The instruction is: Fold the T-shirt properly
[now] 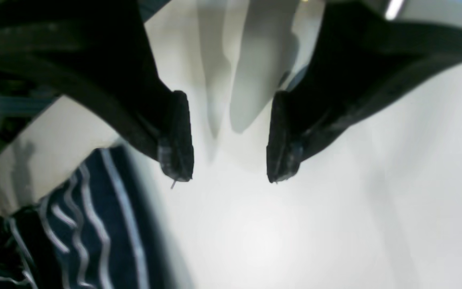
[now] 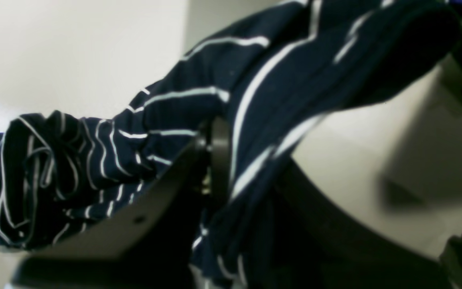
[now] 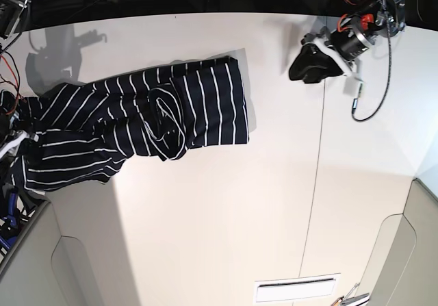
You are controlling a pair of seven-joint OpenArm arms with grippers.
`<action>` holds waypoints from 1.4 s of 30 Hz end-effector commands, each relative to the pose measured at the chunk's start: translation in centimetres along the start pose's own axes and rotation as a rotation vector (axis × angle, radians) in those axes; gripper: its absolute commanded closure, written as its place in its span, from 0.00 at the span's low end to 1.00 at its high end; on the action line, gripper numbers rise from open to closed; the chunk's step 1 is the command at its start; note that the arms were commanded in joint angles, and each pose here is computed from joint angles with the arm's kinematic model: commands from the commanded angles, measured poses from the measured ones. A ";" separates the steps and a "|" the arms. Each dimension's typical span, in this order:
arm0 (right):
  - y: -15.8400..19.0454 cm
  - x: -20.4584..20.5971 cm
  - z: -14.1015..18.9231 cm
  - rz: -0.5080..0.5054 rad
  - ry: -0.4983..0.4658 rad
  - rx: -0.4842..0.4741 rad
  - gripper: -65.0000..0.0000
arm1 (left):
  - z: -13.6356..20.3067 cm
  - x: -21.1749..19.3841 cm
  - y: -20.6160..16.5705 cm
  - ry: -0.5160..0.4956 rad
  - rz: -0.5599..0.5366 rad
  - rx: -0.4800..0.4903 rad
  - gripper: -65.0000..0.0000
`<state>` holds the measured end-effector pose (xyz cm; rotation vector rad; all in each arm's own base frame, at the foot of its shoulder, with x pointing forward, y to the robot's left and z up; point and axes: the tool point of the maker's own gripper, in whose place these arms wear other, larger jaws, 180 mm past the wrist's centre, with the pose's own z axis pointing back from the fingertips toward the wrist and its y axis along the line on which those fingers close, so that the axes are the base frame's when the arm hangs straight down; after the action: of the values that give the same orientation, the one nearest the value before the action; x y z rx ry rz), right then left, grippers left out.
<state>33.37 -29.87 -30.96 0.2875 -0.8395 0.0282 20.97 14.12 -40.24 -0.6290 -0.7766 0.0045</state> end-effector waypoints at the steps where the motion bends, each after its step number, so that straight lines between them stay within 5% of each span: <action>1: 0.8 2.8 0.7 0.038 -0.085 0.014 1.00 | -0.4 1.1 -0.8 -0.032 -0.022 -0.027 0.50; 11: 10.7 3.3 -0.5 0.118 -0.158 0.103 1.00 | -4.5 -0.1 -5.5 0.019 -0.111 -0.113 0.50; 21: 23.8 -0.8 -5.4 0.158 -0.064 0.334 1.00 | -6.8 -1.7 -6.0 0.051 -0.126 -0.130 0.50; 29: 30.0 -5.4 -7.9 0.227 0.087 0.457 1.00 | -7.4 -1.2 -5.7 0.047 -0.123 -0.129 0.50; 30: 30.8 -6.1 -8.1 0.238 0.107 0.477 0.97 | -7.4 -1.2 -5.7 0.046 -0.123 -0.129 0.50; 33: 32.8 -7.7 -8.7 0.295 0.144 0.512 0.58 | -7.4 -1.2 -5.7 0.046 -0.122 -0.130 0.50; 35: 33.8 -8.3 -8.9 0.352 0.147 0.514 0.44 | -7.4 -1.1 -5.7 0.042 -0.117 -0.133 0.50; 42: 37.1 -9.4 -8.7 0.511 0.168 0.555 0.43 | -7.0 -0.5 -6.0 0.023 -0.044 -0.169 0.50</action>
<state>27.40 8.30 -36.07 0.5535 -0.6482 0.7592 23.81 5.17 -41.24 -0.7801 -0.7730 -0.0985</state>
